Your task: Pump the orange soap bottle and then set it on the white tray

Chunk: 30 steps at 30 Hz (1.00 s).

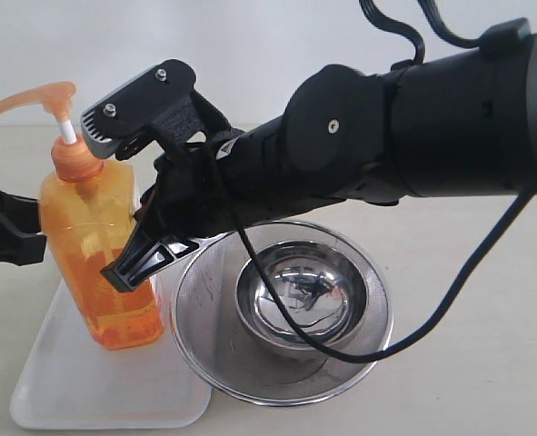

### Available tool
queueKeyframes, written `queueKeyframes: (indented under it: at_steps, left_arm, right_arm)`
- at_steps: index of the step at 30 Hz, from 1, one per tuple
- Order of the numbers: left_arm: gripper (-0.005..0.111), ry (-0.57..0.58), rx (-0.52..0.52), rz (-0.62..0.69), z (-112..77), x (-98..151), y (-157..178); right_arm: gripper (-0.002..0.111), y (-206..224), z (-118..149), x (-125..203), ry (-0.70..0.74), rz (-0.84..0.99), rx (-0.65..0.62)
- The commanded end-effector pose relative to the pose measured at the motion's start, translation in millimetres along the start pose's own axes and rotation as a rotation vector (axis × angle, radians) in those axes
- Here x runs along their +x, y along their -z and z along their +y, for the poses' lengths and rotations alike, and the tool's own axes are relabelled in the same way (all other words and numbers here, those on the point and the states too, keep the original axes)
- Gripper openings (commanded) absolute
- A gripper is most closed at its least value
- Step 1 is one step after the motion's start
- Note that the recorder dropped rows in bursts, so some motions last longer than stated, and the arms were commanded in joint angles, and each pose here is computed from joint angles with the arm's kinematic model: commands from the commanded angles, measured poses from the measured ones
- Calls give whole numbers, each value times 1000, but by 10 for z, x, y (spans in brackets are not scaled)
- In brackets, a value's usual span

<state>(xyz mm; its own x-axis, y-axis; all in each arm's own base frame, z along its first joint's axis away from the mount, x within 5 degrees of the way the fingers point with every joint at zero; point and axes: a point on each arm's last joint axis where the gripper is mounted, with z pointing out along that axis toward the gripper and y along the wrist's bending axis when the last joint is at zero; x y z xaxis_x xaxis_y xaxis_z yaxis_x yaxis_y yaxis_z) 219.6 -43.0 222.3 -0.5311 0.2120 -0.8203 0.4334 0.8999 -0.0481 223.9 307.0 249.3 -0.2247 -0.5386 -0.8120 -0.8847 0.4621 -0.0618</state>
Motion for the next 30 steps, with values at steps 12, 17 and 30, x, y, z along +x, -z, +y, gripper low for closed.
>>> queueKeyframes:
  at_steps: [12,17,30]
  left_arm:
    - [5,-31,20,-59,-21,-66,-9]
    - [5,-32,21,-66,-18,-93,-11]
    - [5,-31,35,-68,7,-165,-77]
  right_arm:
    - [0,28,11,-9,-3,-5,-3]
    - [0,28,11,-9,-3,-5,-3]
    - [0,28,7,-13,-2,-9,2]
